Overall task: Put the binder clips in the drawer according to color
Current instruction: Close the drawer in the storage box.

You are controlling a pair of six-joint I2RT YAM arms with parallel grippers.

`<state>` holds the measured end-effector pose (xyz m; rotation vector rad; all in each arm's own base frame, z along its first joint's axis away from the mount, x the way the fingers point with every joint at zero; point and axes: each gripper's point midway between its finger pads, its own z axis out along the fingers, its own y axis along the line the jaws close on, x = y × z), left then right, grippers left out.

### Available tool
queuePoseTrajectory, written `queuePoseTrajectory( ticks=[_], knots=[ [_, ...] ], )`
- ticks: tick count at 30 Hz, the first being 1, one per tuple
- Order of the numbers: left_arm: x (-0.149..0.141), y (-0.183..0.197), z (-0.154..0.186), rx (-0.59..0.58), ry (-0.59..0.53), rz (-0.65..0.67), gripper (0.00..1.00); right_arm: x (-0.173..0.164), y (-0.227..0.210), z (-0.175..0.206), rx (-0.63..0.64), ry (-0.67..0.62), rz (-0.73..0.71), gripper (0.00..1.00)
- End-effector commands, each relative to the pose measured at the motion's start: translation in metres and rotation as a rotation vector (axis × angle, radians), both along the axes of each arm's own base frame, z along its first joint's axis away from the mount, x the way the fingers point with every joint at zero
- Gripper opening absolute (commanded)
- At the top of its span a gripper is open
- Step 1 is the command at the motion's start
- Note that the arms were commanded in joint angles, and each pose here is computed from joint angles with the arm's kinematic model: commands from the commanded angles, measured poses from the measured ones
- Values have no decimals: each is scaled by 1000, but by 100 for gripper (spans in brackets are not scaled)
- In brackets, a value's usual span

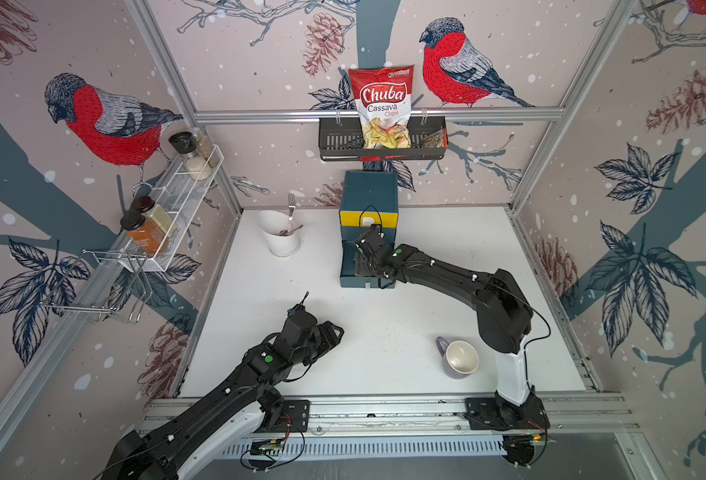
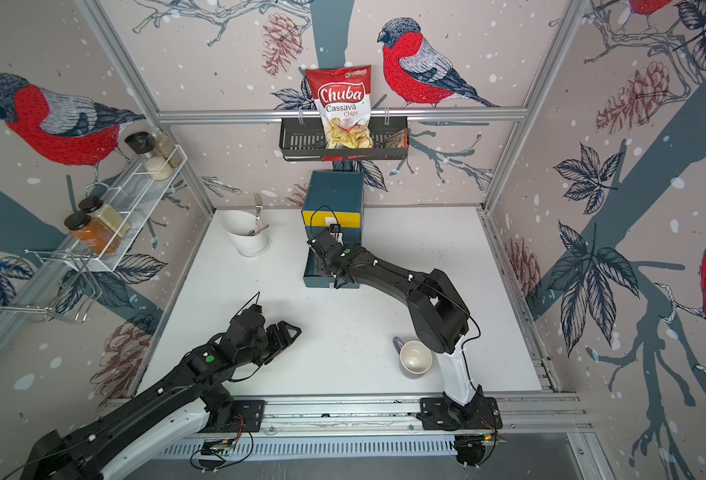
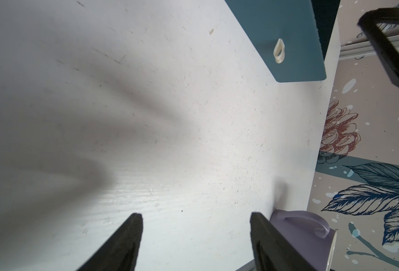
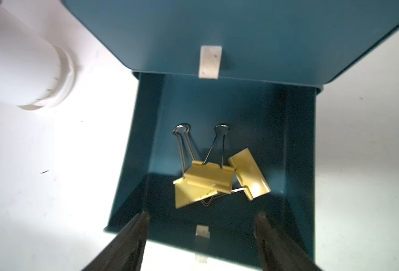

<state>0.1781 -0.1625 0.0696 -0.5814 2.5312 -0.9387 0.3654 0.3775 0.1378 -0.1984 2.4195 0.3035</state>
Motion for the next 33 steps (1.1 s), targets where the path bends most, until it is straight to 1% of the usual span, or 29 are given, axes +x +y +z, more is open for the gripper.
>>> queuePoseTrajectory(
  ticks=[1, 4, 6, 8, 11, 14, 18, 20, 27, 33],
  knots=[
    [6, -1, 8, -14, -33, 19, 76, -9, -1, 14, 30, -56, -22, 72],
    [7, 0, 8, -13, -36, 28, 76, -35, 4, 8, 114, -24, 4, 64],
    [7, 1, 9, -16, -41, 34, 76, -53, 3, -2, 194, 7, 6, 52],
    [7, 1, 9, -17, -43, 38, 76, -65, 0, -7, 251, 13, -3, 42],
    [6, 2, 7, -17, -40, 40, 75, -69, -5, -17, 308, 25, -12, 37],
    [7, 2, 8, -20, -42, 41, 75, -60, -10, -32, 352, 66, -25, 30],
    [8, 2, 11, -24, -48, 44, 75, -46, -16, -46, 372, 82, -54, 27],
    [8, 2, 12, -28, -50, 46, 75, -39, -17, -48, 384, 75, -71, 23],
    [8, 1, 12, -26, -45, 46, 75, -17, -18, -46, 440, 52, -119, 18],
    [9, 1, 15, -29, -52, 48, 75, 4, -20, -49, 465, 42, -155, 17]
  ],
)
